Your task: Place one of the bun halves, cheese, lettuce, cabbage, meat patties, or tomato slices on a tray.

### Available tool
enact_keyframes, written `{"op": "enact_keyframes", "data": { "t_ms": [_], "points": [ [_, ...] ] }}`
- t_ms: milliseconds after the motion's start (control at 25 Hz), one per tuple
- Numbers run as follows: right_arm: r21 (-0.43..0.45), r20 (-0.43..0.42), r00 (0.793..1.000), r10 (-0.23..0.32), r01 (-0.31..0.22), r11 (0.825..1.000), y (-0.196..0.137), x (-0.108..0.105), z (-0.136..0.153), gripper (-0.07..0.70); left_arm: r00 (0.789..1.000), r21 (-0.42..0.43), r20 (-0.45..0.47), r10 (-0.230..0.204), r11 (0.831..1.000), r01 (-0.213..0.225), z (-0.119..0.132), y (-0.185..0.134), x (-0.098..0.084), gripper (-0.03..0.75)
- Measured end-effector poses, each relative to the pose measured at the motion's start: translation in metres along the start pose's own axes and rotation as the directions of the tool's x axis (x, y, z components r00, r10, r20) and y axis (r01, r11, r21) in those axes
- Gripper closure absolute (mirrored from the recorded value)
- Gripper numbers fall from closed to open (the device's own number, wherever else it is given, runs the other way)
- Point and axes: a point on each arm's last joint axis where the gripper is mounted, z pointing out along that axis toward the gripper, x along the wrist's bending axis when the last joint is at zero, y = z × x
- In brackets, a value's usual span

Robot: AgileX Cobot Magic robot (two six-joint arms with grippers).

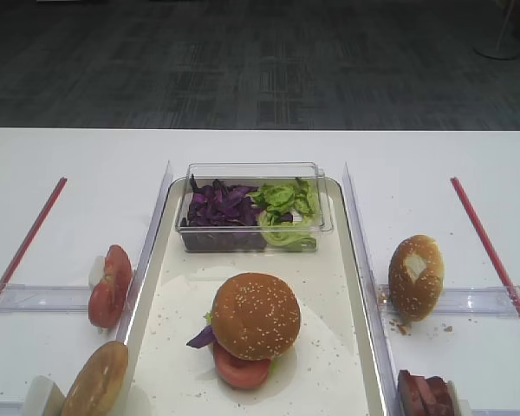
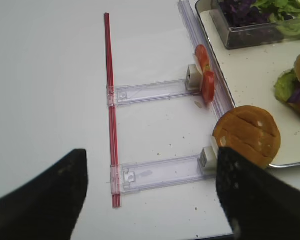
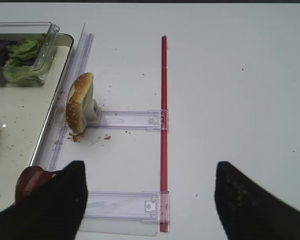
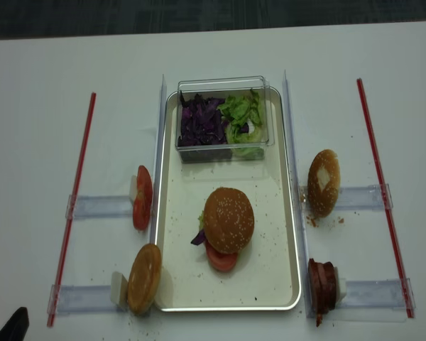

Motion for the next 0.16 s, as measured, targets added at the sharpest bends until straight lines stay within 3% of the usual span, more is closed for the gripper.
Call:
{"op": "enact_keyframes", "data": {
  "t_ms": [160],
  "points": [
    [0.000, 0.000, 1.000, 0.000, 0.000, 1.000, 0.0000, 0.0000, 0.0000, 0.079, 1.000, 0.000, 0.006, -0.003, 1.000, 0.003, 0.0000, 0.0000, -0.0006, 0.224]
  ]
}}
